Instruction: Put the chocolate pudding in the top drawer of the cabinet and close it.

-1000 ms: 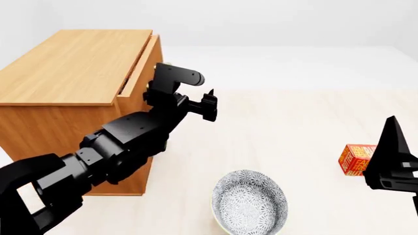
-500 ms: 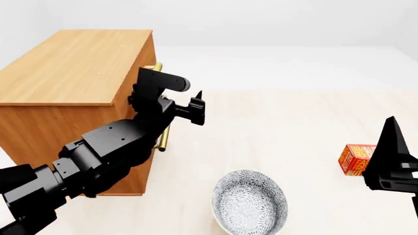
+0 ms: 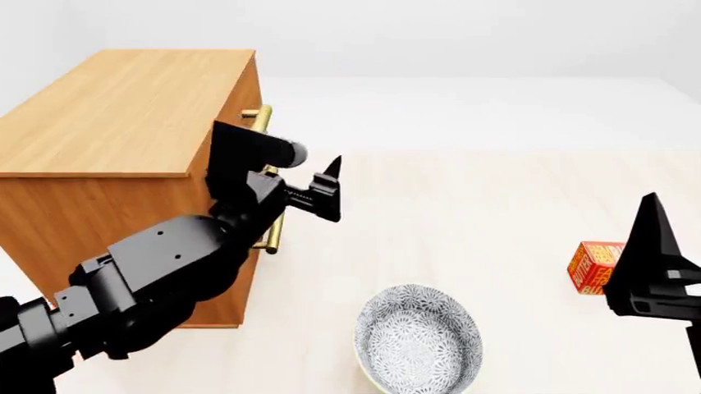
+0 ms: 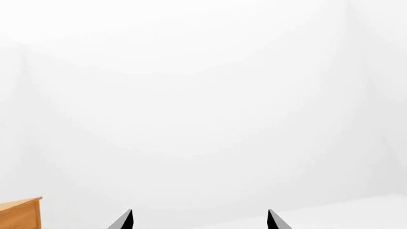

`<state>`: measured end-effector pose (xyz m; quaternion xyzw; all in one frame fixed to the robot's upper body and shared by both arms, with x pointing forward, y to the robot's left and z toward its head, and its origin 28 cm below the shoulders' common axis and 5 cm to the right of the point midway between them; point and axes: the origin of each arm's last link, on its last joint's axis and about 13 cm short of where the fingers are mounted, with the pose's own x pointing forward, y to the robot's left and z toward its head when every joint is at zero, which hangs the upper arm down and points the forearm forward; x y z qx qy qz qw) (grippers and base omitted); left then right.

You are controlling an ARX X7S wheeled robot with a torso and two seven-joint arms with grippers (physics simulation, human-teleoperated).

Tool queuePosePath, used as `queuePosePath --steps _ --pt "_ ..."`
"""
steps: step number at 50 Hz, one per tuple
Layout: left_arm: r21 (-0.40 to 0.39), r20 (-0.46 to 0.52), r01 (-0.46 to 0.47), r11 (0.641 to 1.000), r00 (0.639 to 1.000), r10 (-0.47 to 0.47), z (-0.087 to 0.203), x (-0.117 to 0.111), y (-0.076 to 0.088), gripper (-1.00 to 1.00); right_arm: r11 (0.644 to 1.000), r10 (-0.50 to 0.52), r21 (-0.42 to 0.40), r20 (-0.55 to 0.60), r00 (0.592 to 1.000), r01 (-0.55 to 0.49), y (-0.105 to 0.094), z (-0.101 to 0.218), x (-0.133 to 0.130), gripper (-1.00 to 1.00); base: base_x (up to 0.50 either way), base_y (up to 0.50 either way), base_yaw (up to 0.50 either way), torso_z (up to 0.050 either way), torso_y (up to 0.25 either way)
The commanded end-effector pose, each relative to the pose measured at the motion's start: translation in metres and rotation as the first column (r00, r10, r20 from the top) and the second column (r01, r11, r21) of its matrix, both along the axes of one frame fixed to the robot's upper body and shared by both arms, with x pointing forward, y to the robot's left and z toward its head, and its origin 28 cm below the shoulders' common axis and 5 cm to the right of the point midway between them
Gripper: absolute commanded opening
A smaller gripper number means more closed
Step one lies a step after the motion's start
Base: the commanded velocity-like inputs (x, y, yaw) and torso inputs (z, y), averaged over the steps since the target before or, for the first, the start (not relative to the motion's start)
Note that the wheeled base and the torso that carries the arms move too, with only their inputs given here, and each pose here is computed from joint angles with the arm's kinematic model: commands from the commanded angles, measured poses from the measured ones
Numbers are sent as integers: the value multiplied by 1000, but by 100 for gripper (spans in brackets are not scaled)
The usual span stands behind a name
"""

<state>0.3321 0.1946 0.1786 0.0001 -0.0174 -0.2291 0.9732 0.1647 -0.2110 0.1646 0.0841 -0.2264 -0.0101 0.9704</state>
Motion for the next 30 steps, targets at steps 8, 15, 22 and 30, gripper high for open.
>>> queuePosePath --steps 8,15,22,30 --pt "-103 174 342 934 931 -322 25 -61 8 100 1000 7 -12 0 1000 -7 3 0 0 100 0 0 0 0 0" --pt "-105 291 360 927 902 -318 32 -84 23 100 1000 19 -24 4 1000 -19 5 2 -2 100 0 0 0 0 0" --pt "-126 353 363 923 886 -300 26 -112 36 100 999 34 -41 17 999 -33 7 5 -7 100 0 0 0 0 0" --pt "-156 392 331 931 886 -249 17 -134 48 100 997 43 -69 44 998 -40 12 8 -9 100 0 0 0 0 0"
